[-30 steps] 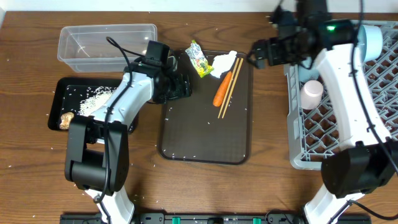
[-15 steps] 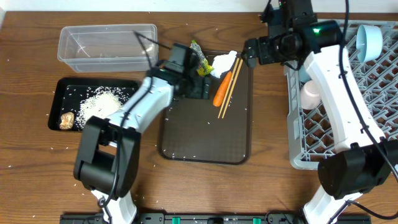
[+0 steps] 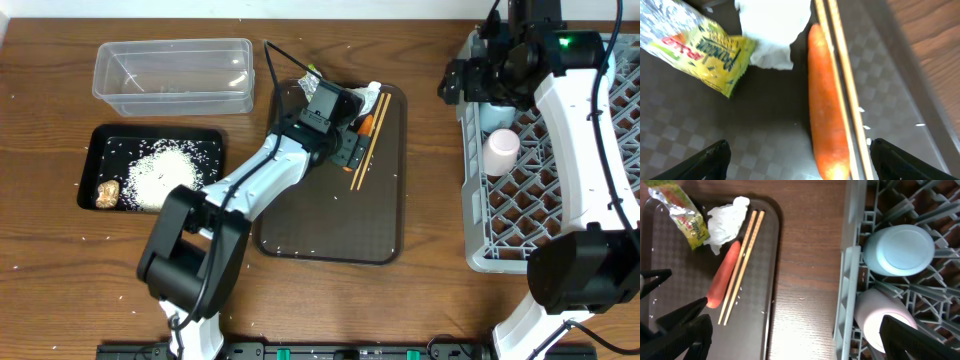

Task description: Sort waste into correct bins and load items into the dishwasher rack

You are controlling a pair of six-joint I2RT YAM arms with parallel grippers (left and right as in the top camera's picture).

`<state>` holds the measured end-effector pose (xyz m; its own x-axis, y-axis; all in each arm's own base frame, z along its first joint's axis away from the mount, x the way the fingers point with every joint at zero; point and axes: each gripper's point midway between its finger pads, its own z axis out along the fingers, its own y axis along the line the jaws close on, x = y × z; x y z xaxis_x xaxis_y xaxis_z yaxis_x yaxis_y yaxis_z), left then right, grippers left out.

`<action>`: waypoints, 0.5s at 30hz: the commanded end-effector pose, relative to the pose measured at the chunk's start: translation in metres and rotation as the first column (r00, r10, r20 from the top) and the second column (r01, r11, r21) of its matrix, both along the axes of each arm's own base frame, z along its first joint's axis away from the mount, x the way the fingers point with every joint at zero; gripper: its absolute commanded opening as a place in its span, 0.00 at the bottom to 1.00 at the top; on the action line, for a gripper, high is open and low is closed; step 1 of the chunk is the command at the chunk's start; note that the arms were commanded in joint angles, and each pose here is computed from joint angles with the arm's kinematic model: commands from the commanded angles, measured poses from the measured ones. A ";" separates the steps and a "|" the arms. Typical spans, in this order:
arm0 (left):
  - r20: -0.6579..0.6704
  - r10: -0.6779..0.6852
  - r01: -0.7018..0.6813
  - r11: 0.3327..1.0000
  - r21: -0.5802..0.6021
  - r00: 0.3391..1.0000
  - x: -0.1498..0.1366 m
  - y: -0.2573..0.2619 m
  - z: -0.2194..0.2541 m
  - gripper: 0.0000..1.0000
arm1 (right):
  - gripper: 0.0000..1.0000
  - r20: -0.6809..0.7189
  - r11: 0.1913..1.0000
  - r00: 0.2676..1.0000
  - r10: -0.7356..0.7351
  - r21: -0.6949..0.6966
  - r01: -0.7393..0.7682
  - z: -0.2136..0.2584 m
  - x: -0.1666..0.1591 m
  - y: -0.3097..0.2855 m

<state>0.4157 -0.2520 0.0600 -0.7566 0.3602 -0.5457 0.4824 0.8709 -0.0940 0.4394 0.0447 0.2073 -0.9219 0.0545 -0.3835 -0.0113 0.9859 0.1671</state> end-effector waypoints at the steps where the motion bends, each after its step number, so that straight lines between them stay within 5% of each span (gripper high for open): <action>1: -0.015 -0.008 0.008 0.999 0.044 1.000 0.001 0.003 -0.019 0.88 | 0.99 -0.004 1.000 1.000 -0.025 0.001 0.025 0.000 0.002 -0.007; 15: -0.050 -0.059 0.063 0.995 0.077 0.997 -0.008 -0.009 -0.050 0.86 | 0.99 -0.011 1.000 1.000 -0.024 0.000 0.024 -0.001 0.001 -0.007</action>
<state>0.4083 -0.2595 0.0142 -0.7708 0.4181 -0.4806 0.5117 0.8557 -0.0764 0.4377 0.0407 0.2064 -0.9249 0.0624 -0.3750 -0.0011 0.9860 0.1668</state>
